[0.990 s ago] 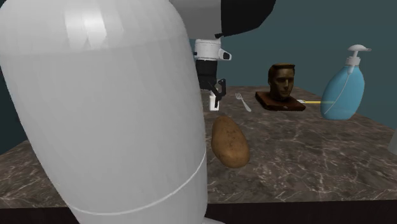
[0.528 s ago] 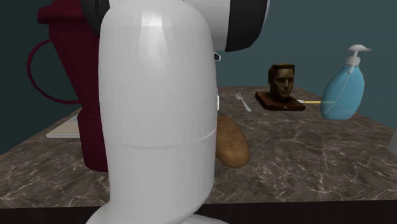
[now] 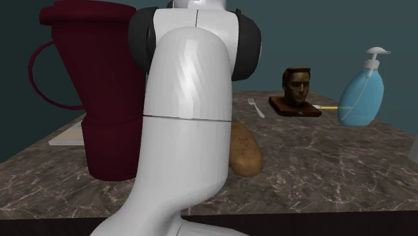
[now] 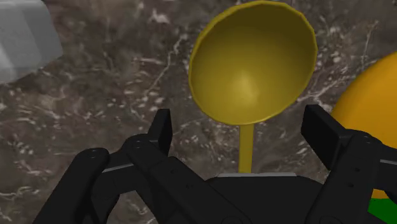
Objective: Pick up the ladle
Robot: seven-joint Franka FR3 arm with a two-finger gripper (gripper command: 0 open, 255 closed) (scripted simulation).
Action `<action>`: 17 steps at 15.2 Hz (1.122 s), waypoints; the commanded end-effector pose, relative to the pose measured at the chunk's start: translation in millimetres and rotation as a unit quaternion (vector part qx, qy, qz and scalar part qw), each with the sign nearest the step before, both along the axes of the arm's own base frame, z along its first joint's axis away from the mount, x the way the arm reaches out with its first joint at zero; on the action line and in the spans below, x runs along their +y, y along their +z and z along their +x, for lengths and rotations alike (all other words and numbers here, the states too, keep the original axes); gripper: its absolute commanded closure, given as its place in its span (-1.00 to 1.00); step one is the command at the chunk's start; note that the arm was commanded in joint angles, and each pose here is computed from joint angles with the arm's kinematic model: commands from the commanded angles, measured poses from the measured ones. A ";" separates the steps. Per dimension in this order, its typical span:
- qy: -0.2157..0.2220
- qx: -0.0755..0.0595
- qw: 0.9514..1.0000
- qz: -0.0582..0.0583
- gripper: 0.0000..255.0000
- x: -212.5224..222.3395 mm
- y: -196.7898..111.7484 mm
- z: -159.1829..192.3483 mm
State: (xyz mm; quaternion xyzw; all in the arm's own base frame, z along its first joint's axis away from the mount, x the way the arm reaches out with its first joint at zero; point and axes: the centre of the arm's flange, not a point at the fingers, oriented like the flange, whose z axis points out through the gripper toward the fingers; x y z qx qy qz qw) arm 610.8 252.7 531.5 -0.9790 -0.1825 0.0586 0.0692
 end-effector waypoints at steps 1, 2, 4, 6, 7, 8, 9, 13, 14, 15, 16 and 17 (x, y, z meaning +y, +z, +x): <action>0.015 -0.001 1.000 0.009 -1.00 20.4 0.4 15.4; 0.015 -0.001 1.000 0.010 -1.00 20.6 0.4 15.6; 0.015 -0.001 1.000 0.010 -1.00 20.6 -10.2 15.5; 0.015 -0.001 1.000 0.010 -1.00 20.6 -20.7 15.6; 0.015 -0.001 1.000 0.010 -1.00 20.6 -26.0 15.6; 0.015 -0.001 1.000 0.010 -1.00 20.6 -31.3 15.6; 0.015 -0.001 1.000 0.010 -1.00 20.6 -39.6 15.6; 0.015 -0.001 1.000 0.010 1.00 20.9 -39.1 15.4; 0.015 -0.001 1.000 0.010 1.00 21.0 -39.1 15.4; 0.015 -0.001 1.000 0.010 1.00 20.9 -39.2 15.4; 0.015 -0.001 1.000 0.010 1.00 21.0 -39.2 15.4; 0.015 -0.001 1.000 0.010 1.00 20.9 -39.2 15.4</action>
